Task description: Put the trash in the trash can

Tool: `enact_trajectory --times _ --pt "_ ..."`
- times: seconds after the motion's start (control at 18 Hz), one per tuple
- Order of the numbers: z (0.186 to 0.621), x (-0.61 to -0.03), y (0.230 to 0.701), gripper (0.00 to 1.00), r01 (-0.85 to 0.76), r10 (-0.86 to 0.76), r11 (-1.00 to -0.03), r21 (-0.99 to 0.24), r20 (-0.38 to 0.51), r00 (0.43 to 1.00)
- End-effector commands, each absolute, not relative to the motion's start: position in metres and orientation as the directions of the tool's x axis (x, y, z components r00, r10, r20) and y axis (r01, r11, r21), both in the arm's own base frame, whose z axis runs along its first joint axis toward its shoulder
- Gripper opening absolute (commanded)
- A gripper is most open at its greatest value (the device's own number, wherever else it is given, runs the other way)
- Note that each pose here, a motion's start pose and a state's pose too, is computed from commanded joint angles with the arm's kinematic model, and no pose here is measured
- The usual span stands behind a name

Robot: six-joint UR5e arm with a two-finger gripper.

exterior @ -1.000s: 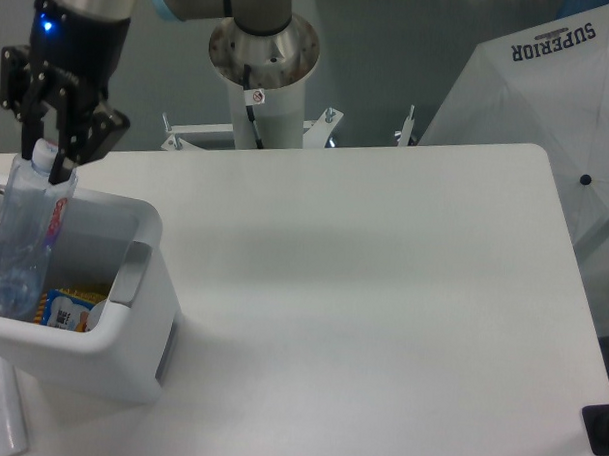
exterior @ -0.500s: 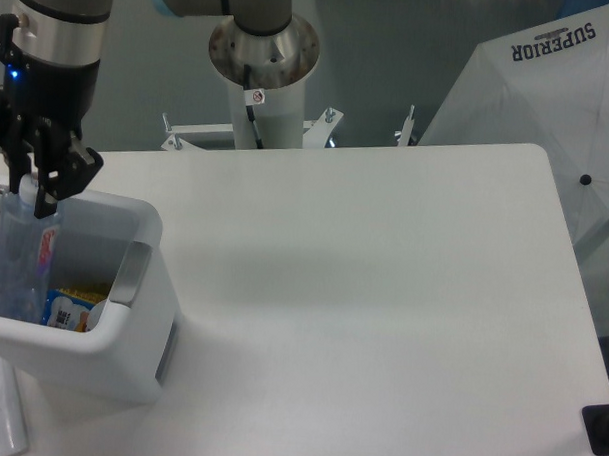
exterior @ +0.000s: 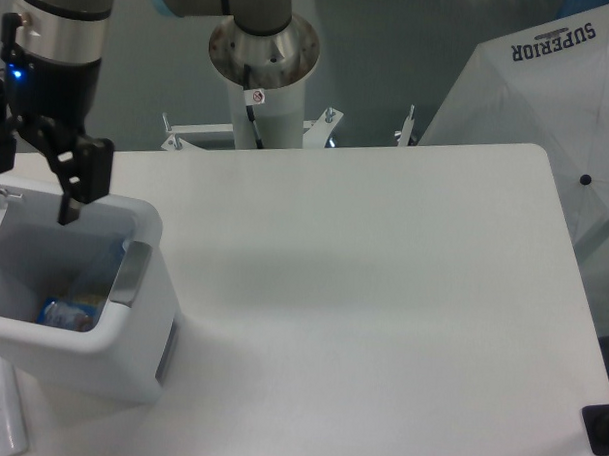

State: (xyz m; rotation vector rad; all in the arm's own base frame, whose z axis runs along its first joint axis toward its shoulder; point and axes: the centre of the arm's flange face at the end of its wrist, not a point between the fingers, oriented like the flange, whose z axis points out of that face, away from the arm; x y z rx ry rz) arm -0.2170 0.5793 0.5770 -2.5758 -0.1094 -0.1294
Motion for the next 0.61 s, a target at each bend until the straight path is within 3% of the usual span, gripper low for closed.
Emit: enact_trajectory --times 0.39,0.61 --pt "0.512 -0.408 0.508 1.0 0.319 0.294 -0.83 -0.459 0.126 0.947" --pt "0.466 -0.45 0.494 1.0 0.114 0.134 -0.93 -0.351 -0.034 0.99"
